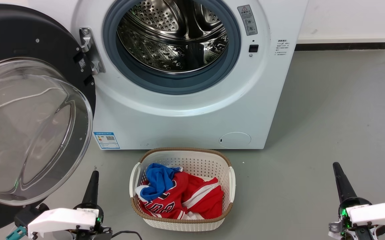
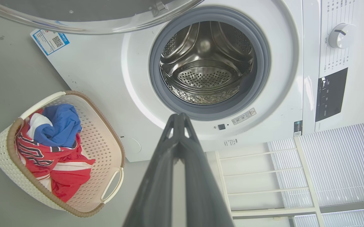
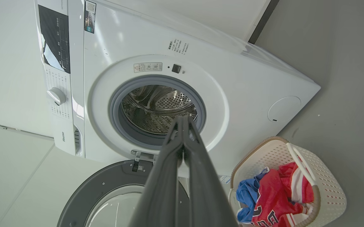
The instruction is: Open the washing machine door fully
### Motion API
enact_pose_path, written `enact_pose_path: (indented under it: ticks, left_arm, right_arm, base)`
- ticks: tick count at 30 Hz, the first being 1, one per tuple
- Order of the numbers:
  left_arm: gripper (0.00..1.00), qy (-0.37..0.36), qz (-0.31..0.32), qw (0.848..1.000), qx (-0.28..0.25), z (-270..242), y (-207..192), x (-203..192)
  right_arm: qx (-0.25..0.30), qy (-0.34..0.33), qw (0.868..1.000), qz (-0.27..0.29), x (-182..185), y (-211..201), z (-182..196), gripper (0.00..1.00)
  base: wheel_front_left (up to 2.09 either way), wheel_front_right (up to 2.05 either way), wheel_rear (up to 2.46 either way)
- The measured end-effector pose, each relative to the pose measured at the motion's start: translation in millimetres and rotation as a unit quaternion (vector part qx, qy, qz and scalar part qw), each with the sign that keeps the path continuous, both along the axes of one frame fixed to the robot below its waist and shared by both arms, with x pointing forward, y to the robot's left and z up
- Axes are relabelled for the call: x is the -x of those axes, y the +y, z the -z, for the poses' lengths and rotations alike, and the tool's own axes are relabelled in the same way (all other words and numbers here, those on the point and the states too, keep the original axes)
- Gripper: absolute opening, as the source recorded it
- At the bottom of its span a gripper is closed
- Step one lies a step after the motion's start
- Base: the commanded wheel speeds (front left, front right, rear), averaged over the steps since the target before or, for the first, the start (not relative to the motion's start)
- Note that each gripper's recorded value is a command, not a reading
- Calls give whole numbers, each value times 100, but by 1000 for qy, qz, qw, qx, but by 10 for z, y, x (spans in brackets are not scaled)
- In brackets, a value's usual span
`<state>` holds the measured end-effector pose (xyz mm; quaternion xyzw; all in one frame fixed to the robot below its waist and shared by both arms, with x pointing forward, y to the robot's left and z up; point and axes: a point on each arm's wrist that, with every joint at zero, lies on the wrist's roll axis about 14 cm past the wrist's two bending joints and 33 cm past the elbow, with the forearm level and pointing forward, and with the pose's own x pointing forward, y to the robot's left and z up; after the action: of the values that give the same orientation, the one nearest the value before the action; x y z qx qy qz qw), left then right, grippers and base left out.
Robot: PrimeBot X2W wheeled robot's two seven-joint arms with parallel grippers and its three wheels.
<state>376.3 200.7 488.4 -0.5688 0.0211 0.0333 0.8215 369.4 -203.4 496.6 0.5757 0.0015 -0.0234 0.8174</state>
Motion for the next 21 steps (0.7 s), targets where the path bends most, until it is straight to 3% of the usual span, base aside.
enact_pose_path:
  ticks: [21]
  left_arm:
    - [0, -14, 4, 996, 93, -70, -10, -59]
  right_arm:
    - [-87, -4, 996, -7, -90, 18, -29, 0]
  base:
    - [0, 0, 0]
